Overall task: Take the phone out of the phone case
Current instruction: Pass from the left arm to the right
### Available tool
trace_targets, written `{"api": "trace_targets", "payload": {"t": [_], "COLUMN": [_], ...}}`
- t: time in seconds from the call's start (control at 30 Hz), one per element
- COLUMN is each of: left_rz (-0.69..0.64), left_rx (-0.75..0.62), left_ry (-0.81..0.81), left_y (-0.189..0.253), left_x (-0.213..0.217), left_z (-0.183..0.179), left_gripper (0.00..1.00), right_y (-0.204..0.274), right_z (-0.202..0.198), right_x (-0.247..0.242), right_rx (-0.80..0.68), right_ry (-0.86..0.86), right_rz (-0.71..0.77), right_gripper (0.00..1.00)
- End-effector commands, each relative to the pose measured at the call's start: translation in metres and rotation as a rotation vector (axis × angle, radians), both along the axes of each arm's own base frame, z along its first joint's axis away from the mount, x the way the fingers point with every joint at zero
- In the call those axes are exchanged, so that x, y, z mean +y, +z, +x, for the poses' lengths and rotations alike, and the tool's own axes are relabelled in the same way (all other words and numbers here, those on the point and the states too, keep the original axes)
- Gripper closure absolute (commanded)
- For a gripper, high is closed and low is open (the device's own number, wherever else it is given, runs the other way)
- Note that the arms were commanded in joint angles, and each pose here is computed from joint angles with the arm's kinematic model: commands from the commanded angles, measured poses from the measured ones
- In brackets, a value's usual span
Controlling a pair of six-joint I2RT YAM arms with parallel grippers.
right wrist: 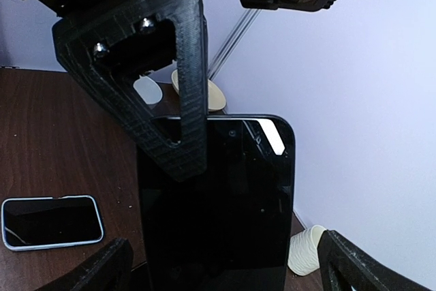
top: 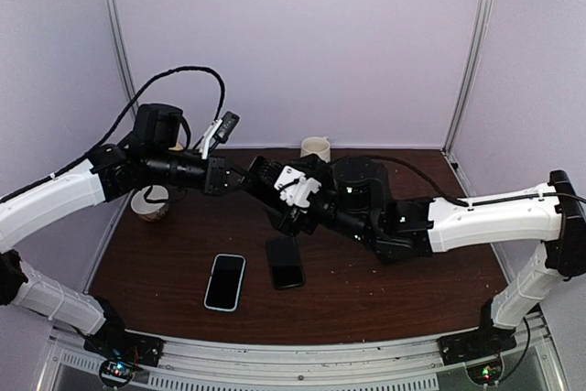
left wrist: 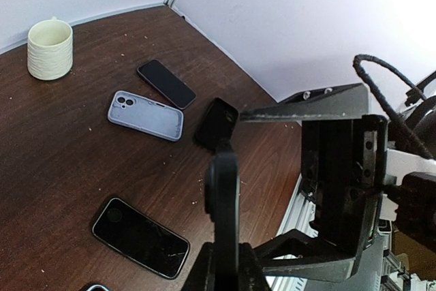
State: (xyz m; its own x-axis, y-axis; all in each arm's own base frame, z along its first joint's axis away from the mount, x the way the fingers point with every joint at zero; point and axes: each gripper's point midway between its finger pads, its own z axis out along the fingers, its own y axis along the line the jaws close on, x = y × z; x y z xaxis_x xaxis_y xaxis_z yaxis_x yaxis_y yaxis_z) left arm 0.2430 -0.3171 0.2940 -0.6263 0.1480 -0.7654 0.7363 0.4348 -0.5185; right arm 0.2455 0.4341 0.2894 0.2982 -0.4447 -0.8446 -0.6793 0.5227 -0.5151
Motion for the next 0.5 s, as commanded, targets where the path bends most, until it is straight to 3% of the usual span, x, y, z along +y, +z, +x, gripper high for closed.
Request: {"api": "trace_targets", "payload": {"t": [0.0, 0.27, 0.47], "left_rz": [-0.116, -0.126, -0.127], "left_rx": [-0.1, -0.105, -0.102], "left_ry": [-0.017, -0.02, -0.023], "left_y": [0.041, 0.0438, 0.043], "left_x": [-0.0018, -0.0007, -0.0013], "left_z": [0.0002, -0.0022, -0.0021], "left_gripper": [1.0, 1.0, 1.0], "right_y": [0.0118, 0.0081, 0.0083], "right_z": [0.0, 0.0071, 0.0093], "right_x": [0.0092, 0.0143, 0.0168], "right_rx": [0.025, 0.031, 0.01], "right_ry": [0.005, -0.018, -0.02], "right_rz": [0.076, 0.091, 0.07], "right_gripper": [0.0, 0.03, 0.25]}}
